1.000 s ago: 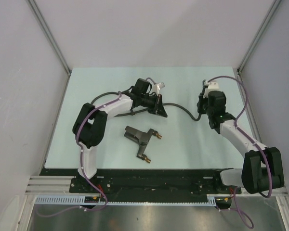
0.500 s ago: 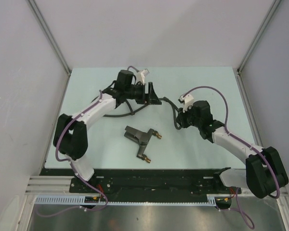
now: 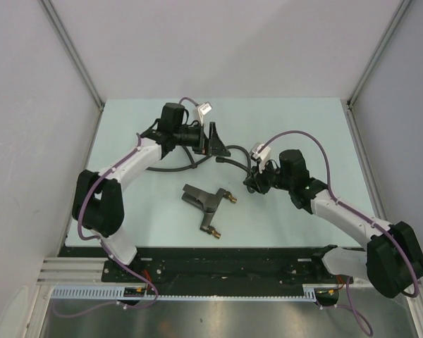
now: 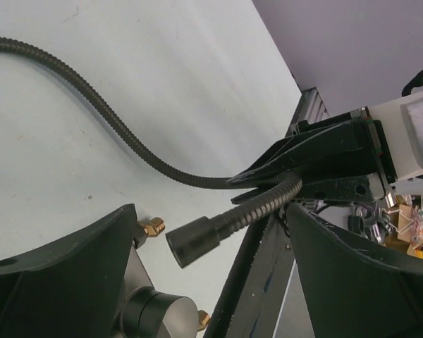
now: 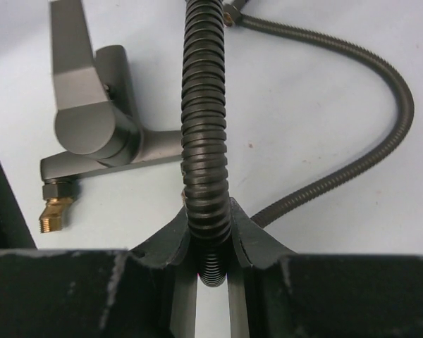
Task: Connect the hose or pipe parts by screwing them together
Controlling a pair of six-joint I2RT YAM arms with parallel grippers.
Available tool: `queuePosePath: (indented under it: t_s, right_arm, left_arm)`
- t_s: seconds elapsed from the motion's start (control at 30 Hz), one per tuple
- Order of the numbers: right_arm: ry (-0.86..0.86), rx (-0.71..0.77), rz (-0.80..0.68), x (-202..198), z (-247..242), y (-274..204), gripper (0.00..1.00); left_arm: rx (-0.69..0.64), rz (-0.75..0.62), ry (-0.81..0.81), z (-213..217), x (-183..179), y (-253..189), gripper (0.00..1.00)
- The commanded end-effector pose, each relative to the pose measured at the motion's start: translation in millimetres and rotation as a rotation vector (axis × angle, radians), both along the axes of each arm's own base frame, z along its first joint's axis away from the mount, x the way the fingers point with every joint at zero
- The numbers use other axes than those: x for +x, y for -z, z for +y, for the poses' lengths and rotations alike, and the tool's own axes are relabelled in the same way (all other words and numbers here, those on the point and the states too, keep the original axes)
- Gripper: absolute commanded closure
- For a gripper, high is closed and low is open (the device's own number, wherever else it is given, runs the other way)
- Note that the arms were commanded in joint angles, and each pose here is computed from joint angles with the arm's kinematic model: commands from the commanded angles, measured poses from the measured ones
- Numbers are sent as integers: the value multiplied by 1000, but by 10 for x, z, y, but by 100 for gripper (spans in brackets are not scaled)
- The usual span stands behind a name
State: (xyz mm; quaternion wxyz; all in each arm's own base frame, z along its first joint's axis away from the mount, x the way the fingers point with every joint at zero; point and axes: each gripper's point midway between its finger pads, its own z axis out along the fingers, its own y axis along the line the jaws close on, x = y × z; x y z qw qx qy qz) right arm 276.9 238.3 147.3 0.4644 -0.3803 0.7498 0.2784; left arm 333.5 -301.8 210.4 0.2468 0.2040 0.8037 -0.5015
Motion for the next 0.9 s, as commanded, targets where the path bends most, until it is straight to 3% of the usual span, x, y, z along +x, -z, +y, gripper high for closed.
queuePosePath:
  t_s: [0.0, 0.2, 0.33, 0.53, 0.8, 0.87]
  right_arm:
    - [-120, 85, -135, -66, 168, -455, 100]
    - [-141, 99, -166, -123, 152, -545, 100]
    - [-127, 114, -162, -97, 109, -575, 100]
    - [-92, 149, -182, -70, 11, -638, 100]
    - [-99, 166, -178, -87, -7, -631, 100]
    - [-111, 170, -173, -113, 3, -626, 100]
  left_arm:
    - [-80, -92, 136, -19, -169, -233, 8]
    - [-131, -84, 234, -41, -314, -254, 15]
    - [-155, -60, 272, -27, -430, -262, 32]
    - [-191, -87, 333, -17, -652, -398, 46]
    - [-208, -113, 377, -46, -833, -487, 50]
    - [-188, -127, 341, -42, -779, -480, 38]
